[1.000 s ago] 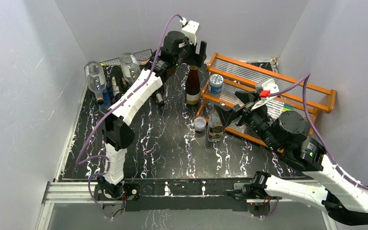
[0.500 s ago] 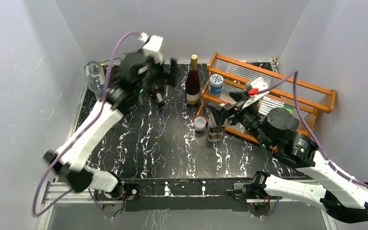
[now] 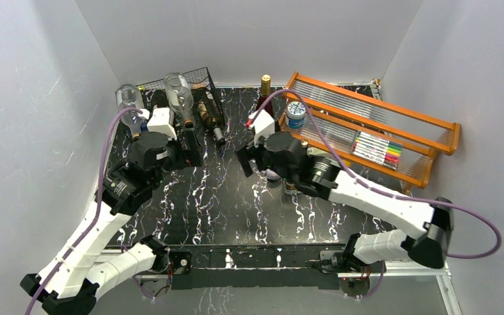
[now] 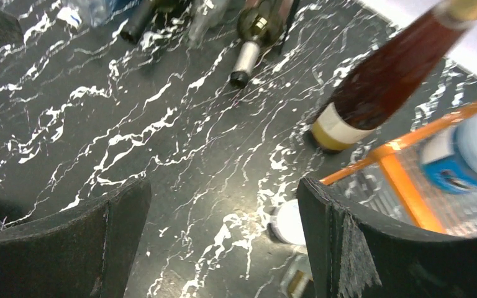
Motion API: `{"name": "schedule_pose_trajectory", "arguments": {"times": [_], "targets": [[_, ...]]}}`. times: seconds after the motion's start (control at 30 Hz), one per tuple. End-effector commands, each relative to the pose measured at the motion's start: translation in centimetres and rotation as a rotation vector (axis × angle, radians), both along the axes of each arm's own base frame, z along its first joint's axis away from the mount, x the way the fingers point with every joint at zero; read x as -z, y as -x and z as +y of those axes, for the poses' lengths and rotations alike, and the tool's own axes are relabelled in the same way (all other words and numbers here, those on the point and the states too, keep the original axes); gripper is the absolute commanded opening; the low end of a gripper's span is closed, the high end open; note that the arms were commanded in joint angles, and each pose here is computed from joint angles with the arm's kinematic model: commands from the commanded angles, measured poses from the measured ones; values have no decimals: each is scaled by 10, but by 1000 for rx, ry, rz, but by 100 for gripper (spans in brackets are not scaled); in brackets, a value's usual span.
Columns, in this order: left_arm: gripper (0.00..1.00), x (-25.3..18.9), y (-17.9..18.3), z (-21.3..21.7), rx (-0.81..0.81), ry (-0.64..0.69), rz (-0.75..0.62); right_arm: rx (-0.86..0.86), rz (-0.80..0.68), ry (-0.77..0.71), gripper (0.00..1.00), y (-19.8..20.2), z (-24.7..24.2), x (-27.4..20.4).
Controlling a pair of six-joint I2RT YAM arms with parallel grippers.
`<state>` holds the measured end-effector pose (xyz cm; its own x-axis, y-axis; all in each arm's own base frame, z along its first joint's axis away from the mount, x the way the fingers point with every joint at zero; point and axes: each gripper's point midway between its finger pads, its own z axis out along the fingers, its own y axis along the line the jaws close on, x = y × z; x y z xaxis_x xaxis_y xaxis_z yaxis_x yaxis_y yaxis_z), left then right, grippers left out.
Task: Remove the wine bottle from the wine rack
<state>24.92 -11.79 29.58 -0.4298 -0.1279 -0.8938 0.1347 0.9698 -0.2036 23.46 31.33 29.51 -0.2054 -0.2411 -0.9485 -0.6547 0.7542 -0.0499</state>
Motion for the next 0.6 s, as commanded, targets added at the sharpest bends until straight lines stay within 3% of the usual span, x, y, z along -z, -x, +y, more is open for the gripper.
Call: {"name": "schedule_pose_trajectory", "arguments": {"times": [0.0,0.3,0.4,0.57], "targets": [[98,13,-12,12,-103,-13,61,-39,32,-143,98,-6,42,-16],[98,-16,-81,54,-182,130,33,42,151,-76,98,-33,84,52],[98,-36,-96,64,-185,207,-33,54,152,-61,98,-43,96,67],[98,-42,-109,77,-219,217,-104,97,166,-7,98,-77,118,100]]}}
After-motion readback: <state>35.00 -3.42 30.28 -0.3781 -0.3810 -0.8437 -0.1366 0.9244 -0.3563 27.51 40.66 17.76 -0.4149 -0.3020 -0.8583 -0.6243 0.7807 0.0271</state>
